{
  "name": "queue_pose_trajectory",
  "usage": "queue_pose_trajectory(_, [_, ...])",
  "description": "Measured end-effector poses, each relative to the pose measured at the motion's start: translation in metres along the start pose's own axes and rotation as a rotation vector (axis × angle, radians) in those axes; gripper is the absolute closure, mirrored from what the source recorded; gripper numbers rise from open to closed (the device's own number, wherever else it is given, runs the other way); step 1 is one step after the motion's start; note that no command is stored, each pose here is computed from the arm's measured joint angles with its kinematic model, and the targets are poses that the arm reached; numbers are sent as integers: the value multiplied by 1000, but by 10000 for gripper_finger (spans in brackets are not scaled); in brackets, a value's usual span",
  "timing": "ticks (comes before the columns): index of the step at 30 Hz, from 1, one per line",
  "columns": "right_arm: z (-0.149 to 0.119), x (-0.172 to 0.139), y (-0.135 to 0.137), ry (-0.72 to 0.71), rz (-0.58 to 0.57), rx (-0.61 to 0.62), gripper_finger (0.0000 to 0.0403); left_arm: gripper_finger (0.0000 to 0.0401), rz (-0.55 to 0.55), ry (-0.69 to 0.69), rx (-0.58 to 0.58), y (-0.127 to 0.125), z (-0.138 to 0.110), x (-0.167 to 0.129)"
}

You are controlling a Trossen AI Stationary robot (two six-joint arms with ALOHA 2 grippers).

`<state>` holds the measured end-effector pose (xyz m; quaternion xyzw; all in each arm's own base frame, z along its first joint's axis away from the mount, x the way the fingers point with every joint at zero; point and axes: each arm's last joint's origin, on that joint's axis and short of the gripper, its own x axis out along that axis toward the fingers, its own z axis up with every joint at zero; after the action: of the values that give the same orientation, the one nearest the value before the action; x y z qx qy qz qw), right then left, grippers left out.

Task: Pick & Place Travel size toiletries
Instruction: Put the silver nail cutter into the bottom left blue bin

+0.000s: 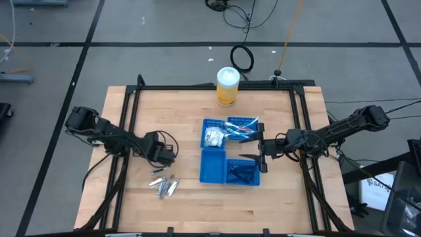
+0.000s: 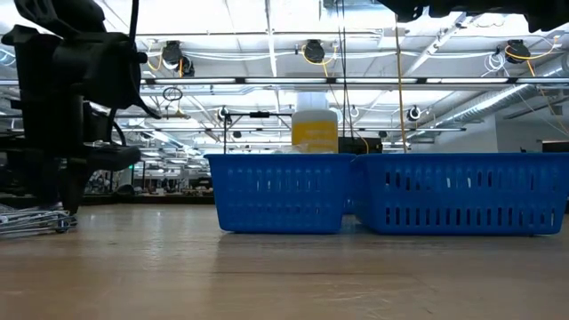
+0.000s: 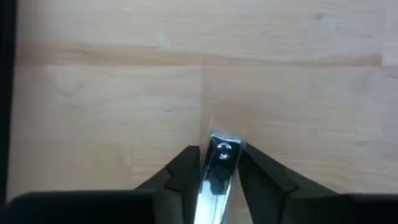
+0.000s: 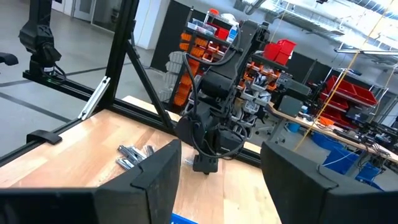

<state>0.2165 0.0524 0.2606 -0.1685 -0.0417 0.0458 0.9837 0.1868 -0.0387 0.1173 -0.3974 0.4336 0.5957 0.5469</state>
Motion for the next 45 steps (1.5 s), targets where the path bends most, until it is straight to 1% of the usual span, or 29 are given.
queue_pose_trajectory(5, [-1, 0, 0, 5, 2, 0, 195, 332, 2, 42, 30, -1, -1, 0])
queue_pose_trajectory(9, [-2, 0, 1, 17, 6, -2, 195, 359, -10, 18, 63, -1, -1, -1])
queue_pose_trajectory(13, [-2, -1, 1, 26, 8, -2, 195, 362, -37, -25, 86, -5, -1, -4])
queue_pose_trajectory(17, [2, -6, -2, 24, 7, 47, 195, 362, -76, -100, 141, -15, -3, -21])
queue_pose_trajectory(21, [9, -15, -6, 7, 0, 101, 195, 362, -213, -187, 214, -32, -3, -51])
queue_pose_trajectory(26, [13, -26, -9, 21, 3, 132, 195, 362, -430, -305, 290, -60, -5, -99])
queue_pose_trajectory(30, [13, -29, -9, 43, 9, 130, 195, 362, -697, -422, 317, -84, -11, -143])
queue_pose_trajectory(33, [12, -29, -9, 44, 9, 136, 195, 362, -896, -481, 359, -105, -18, -160])
queue_pose_trajectory(35, [12, -29, -9, 45, 10, 150, 195, 362, -996, -515, 368, -117, -22, -167])
queue_pose_trajectory(37, [12, -29, -9, 46, 9, 151, 195, 362, -1032, -530, 370, -129, -27, -163])
queue_pose_trajectory(38, [12, -29, -9, 48, 10, 151, 195, 362, -1033, -525, 375, -134, -31, -157])
queue_pose_trajectory(41, [12, -29, -9, 50, 11, 150, 195, 362, -1023, -459, 383, -148, -37, -137])
queue_pose_trajectory(45, [12, -29, -9, 50, 11, 150, 195, 362, -991, -376, 375, -158, -41, -115])
